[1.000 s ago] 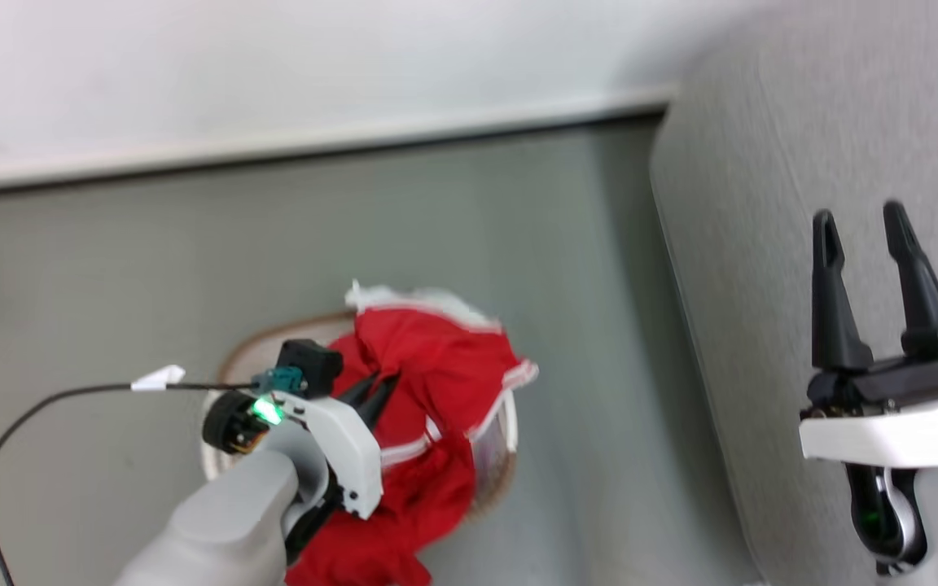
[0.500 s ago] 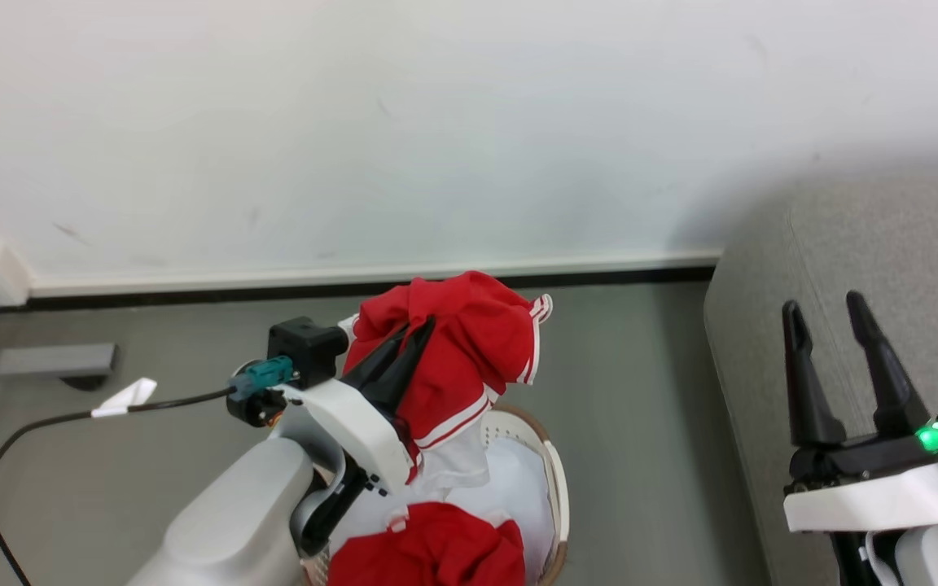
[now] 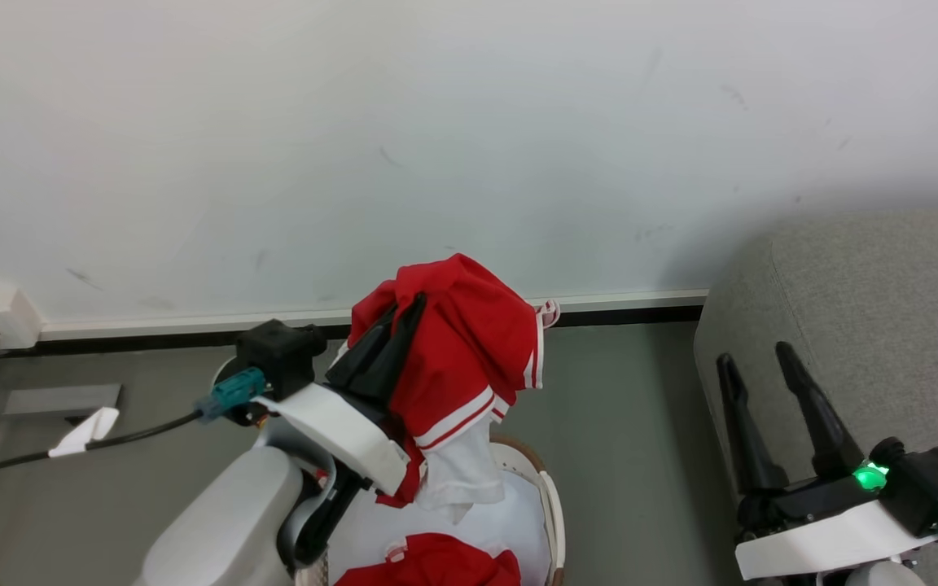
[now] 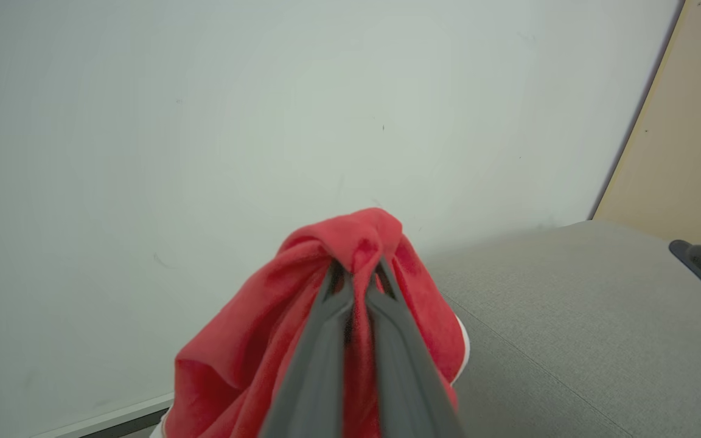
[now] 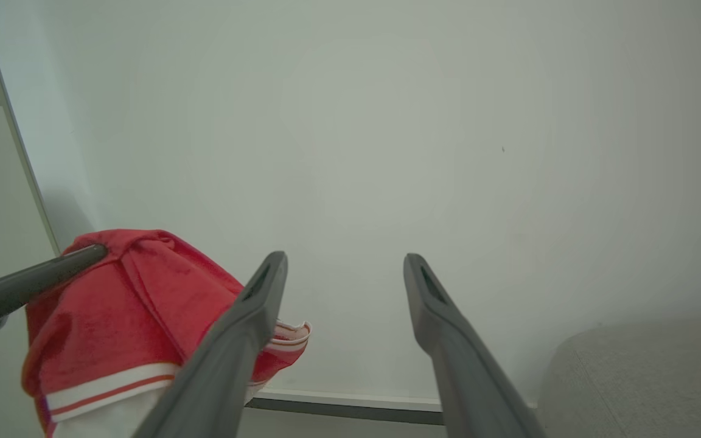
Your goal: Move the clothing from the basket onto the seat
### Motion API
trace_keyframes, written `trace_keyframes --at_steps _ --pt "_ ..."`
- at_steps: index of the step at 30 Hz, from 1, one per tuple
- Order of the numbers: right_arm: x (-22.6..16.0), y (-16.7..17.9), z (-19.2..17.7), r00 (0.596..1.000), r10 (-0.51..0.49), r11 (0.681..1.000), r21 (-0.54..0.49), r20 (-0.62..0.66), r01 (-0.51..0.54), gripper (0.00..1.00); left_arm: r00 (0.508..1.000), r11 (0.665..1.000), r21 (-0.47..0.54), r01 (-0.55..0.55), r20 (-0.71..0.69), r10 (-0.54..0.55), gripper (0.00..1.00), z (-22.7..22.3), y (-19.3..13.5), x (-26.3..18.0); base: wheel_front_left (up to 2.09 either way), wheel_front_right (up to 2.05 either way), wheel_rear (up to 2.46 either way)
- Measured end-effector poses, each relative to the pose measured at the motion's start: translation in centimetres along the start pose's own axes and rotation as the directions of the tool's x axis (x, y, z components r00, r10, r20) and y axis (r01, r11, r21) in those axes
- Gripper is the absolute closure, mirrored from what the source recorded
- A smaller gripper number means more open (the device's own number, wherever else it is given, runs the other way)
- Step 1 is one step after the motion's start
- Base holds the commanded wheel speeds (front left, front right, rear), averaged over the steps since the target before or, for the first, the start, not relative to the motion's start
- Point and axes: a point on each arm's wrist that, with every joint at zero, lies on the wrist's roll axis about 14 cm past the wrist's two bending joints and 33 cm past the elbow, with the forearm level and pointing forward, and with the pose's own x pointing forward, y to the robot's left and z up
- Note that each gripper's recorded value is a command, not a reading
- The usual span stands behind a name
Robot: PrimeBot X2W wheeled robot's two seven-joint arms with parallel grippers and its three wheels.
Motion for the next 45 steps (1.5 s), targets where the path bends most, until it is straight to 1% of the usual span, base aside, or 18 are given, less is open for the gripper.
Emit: trace_keyframes --at_steps 11,17,21,24,27,30,32,35,40,43,45 --pt "0.0 1.1 -0.5 0.999 0.038 0.999 0.015 -0.017 -0.037 0.00 1.000 1.000 0.008 0.012 0.000 -0.012 1.00 -0.1 -0.5 -0.2 0.00 0.00 0.00" --pt "0.0 3.1 -1.2 0.993 0.106 0.993 0.050 -0.043 -0.104 0.00 1.000 1.000 0.011 0.010 -0.004 -0.010 1.00 -0.2 -0.5 -0.2 0.00 0.00 0.00" --pt "-0.2 5.4 -3.3 0.975 0.191 0.981 0.060 -0.112 -0.185 0.00 1.000 1.000 0.008 0.017 -0.004 -0.016 1.00 -0.2 -0.7 -0.3 0.00 0.00 0.00" --pt "-0.7 7.6 -5.8 0.947 0.262 0.964 0.097 -0.187 -0.247 0.00 1.000 1.000 0.005 0.031 -0.001 -0.031 1.00 0.0 -1.2 -0.3 0.00 0.00 0.00" --pt "-1.2 9.5 -8.6 0.906 0.326 0.944 0.139 -0.271 -0.298 0.00 0.999 0.999 0.014 0.042 -0.009 -0.042 1.00 0.1 -1.5 -0.5 0.00 0.00 0.00" --pt "-1.5 10.6 -11.0 0.866 0.360 0.932 0.179 -0.347 -0.316 0.00 0.999 0.999 0.015 0.052 -0.006 -0.052 1.00 0.4 -1.8 -0.6 0.00 0.00 0.00" --pt "-1.4 11.3 -12.2 0.837 0.387 0.922 0.184 -0.387 -0.341 0.00 0.999 0.998 0.018 0.053 -0.004 -0.053 1.00 0.7 -1.9 -0.7 0.00 0.00 0.00" --pt "-1.0 12.2 -13.3 0.804 0.416 0.909 0.201 -0.424 -0.364 0.00 0.998 0.998 0.019 0.057 0.000 -0.057 1.00 1.0 -2.2 -1.0 0.00 0.00 0.00" --pt "-1.0 14.0 -15.2 0.739 0.468 0.883 0.240 -0.484 -0.402 0.00 0.998 0.998 0.020 0.065 -0.001 -0.065 1.00 1.2 -2.9 -1.5 0.00 0.00 0.00" --pt "-0.8 14.9 -15.9 0.707 0.491 0.871 0.254 -0.509 -0.421 0.00 0.997 0.997 0.012 0.076 -0.008 -0.076 1.00 1.1 -3.6 -1.9 0.00 0.00 0.00" --pt "-0.4 15.8 -16.0 0.693 0.512 0.858 0.266 -0.508 -0.439 0.00 0.997 0.997 0.001 0.079 -0.007 -0.079 1.00 1.2 -3.9 -2.1 0.00 0.00 0.00"
